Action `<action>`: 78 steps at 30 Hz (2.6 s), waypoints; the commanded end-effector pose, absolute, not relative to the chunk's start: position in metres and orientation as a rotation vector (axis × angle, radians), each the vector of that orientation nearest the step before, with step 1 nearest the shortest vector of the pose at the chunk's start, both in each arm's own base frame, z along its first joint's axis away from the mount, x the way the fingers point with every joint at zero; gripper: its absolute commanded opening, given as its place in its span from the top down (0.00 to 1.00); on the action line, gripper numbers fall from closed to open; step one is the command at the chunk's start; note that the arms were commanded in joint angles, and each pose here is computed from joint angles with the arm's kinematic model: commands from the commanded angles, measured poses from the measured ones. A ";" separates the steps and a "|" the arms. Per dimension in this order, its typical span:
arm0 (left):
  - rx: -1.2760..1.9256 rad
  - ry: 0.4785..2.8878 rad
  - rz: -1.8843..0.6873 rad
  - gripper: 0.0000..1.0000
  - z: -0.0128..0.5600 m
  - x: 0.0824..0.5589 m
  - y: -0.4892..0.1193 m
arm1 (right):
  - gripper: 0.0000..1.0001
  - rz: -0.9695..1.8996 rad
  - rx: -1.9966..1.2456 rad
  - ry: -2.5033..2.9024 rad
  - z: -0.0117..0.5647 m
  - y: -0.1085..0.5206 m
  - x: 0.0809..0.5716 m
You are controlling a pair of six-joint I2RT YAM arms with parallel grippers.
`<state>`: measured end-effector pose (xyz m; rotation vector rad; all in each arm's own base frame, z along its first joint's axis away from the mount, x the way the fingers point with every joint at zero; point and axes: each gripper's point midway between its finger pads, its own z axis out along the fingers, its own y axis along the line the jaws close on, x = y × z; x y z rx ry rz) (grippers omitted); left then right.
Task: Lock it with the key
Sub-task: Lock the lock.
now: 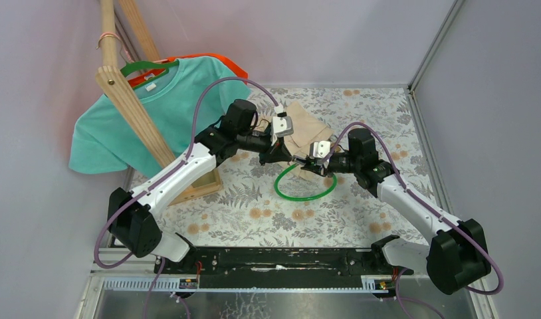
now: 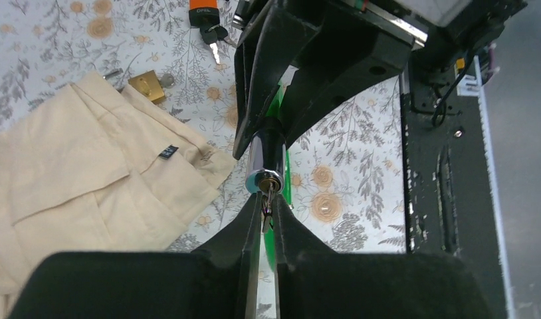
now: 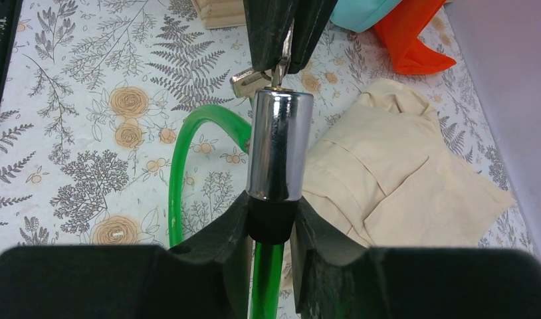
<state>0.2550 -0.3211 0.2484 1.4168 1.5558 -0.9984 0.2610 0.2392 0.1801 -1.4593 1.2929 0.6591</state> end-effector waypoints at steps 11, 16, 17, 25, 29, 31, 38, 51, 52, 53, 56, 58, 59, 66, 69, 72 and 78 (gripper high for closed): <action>1.333 1.649 -1.074 0.96 0.247 0.249 -0.320 | 1.00 0.687 -1.478 1.456 0.142 0.225 0.251; 1.182 1.833 -1.123 0.99 0.245 0.257 -0.322 | 1.00 0.682 -1.476 1.453 0.144 0.225 0.252; 1.146 1.857 -1.141 1.00 0.246 0.258 -0.323 | 1.00 0.680 -1.475 1.453 0.144 0.224 0.252; 1.051 1.922 -1.201 1.00 0.239 0.250 -0.321 | 1.00 0.669 -1.475 1.458 0.142 0.224 0.253; 1.034 1.923 -1.232 1.00 0.245 0.246 -0.321 | 1.00 0.667 -1.474 1.462 0.142 0.223 0.254; 1.036 1.907 -1.229 1.00 0.249 0.247 -0.321 | 1.00 0.663 -1.473 1.460 0.142 0.223 0.254; 1.076 1.887 -1.171 1.00 0.252 0.249 -0.317 | 1.00 0.653 -1.485 1.469 0.139 0.221 0.255; 1.045 1.847 -1.294 1.00 0.270 0.247 -0.309 | 1.00 0.601 -1.499 1.480 0.133 0.211 0.260; 1.033 1.845 -1.299 1.00 0.269 0.248 -0.309 | 1.00 0.596 -1.498 1.482 0.133 0.210 0.261; 1.027 1.847 -1.301 1.00 0.268 0.248 -0.307 | 1.00 0.590 -1.498 1.485 0.132 0.209 0.262; 1.020 1.846 -1.298 1.00 0.269 0.250 -0.303 | 1.00 0.585 -1.499 1.491 0.131 0.208 0.262; 1.019 1.840 -1.286 1.00 0.272 0.252 -0.301 | 1.00 0.588 -1.498 1.491 0.131 0.208 0.262; 1.018 1.839 -1.285 1.00 0.270 0.252 -0.301 | 1.00 0.590 -1.499 1.492 0.130 0.208 0.262; 1.042 1.810 -1.265 1.00 0.277 0.252 -0.293 | 1.00 0.585 -1.497 1.496 0.129 0.207 0.263; 1.076 1.795 -1.233 1.00 0.285 0.251 -0.290 | 1.00 0.582 -1.495 1.501 0.129 0.206 0.264; 1.113 1.797 -1.186 1.00 0.283 0.251 -0.286 | 1.00 0.586 -1.497 1.504 0.127 0.206 0.263; 1.148 1.839 -1.126 1.00 0.269 0.255 -0.281 | 1.00 0.589 -1.503 1.509 0.127 0.206 0.264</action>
